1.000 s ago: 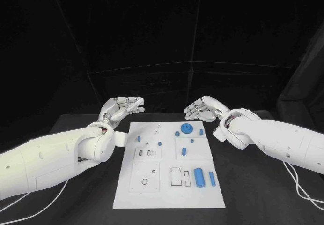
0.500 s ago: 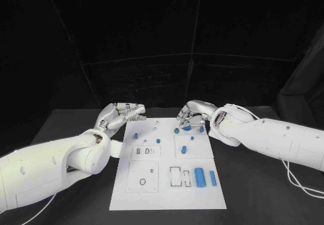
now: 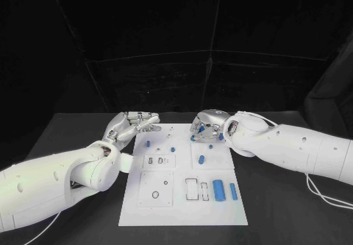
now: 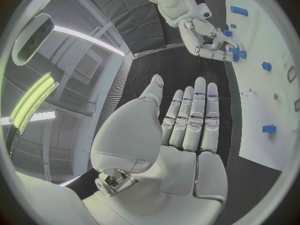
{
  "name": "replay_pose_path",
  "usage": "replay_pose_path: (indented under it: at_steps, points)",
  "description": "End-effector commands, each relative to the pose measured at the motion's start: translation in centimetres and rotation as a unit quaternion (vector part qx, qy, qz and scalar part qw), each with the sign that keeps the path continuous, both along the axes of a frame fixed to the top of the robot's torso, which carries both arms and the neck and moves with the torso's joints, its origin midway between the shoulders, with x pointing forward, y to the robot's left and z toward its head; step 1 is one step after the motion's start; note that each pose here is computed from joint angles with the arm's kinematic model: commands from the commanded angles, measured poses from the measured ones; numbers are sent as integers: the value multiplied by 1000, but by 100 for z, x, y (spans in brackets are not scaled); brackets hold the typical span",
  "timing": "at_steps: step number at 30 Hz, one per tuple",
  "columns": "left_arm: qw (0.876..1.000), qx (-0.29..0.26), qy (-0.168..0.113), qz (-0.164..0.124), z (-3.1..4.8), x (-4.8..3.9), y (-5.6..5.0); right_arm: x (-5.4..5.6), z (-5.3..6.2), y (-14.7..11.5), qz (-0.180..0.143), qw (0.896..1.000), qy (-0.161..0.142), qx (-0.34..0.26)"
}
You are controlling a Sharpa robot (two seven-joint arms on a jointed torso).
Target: Assemble the parts on the task board
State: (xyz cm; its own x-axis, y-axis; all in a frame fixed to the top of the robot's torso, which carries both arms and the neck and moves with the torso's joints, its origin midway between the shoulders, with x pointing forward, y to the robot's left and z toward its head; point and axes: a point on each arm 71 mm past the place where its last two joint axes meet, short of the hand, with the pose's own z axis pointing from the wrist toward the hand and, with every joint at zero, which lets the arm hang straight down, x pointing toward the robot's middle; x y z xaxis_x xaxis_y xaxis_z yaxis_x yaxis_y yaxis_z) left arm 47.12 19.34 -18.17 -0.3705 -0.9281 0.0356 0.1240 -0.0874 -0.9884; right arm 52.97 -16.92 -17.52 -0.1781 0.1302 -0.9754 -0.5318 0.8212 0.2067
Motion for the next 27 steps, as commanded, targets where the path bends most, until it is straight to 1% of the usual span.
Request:
replay_pose_path:
  at_steps: [1, 8, 17, 27]
  points:
    - [1000, -10, 3, -7, 11, -2, -12, 13, 2, 5, -2, 1000, -5, -25]
    - [1000, -13, 7, -6, 7, 2, -6, 21, -15, 50, 4, 999, -1, -35]
    - [1000, -14, 9, -5, 5, 1, 5, 50, -41, 76, 4, 999, 6, -48]
    - [1000, -13, 11, -5, 5, -5, 23, 61, -70, 129, 8, 998, 18, -59]
